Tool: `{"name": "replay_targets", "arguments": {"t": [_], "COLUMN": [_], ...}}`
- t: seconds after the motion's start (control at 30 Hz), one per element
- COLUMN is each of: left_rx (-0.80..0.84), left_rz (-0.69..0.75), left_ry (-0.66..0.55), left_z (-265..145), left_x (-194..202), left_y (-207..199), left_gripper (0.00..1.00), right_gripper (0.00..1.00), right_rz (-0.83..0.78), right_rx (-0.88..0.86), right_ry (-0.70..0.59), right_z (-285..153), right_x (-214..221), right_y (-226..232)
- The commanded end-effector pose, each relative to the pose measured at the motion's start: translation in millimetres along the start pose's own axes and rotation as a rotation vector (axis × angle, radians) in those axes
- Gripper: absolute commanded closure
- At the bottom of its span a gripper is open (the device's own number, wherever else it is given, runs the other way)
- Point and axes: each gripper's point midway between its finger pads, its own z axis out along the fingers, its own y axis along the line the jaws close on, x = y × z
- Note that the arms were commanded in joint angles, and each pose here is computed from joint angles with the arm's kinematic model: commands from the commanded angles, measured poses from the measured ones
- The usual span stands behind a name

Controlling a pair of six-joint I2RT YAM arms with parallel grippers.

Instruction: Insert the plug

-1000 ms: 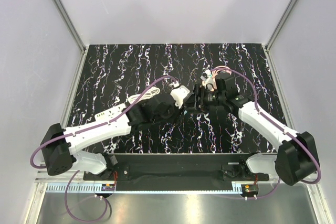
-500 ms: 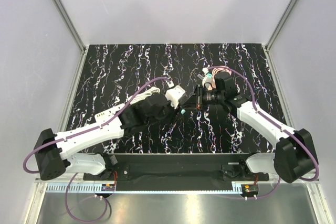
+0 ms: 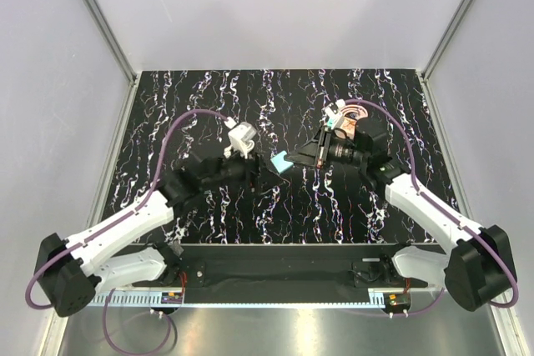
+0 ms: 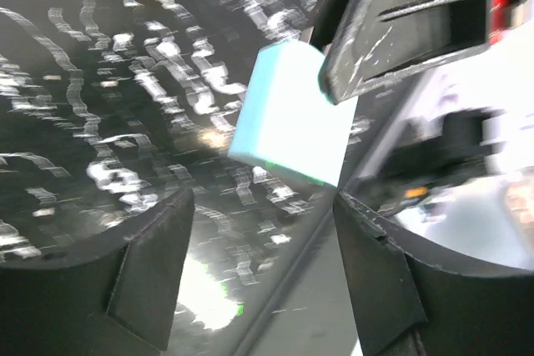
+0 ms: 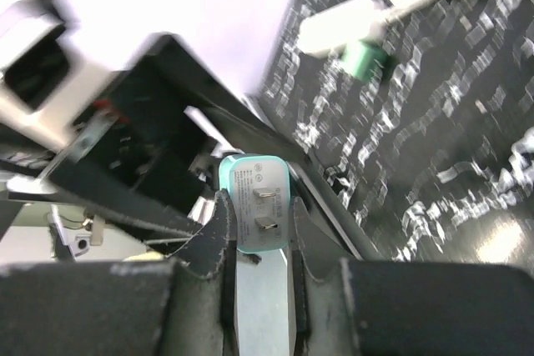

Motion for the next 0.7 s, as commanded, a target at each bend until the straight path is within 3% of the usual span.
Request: {"name": "replay_targets", "arguments": {"t": [0.0, 0.27, 0.67], "left_rx": [0.242, 0.371, 0.318], "left_rz": [-0.166, -0.367, -0.446], "left_ry": [-0.090, -0.288, -0.350], "left_z": [-17, -35, -30], "left_x": [-29, -66, -80], "left_y": [-45, -55, -43], "left_gripper": [0.29, 0.37, 0.44], "right_gripper": [1.00, 1.00, 1.00], "right_rz": [-0.089, -0.089, -0.073], "right_rx": [-0.145, -0.258, -0.270], "right_ry": [-0.107, -0.143, -0.134], "right_z": [-4, -8, -12], "right_x": [-20, -22, -18], "right_y": [36, 52, 57]}}
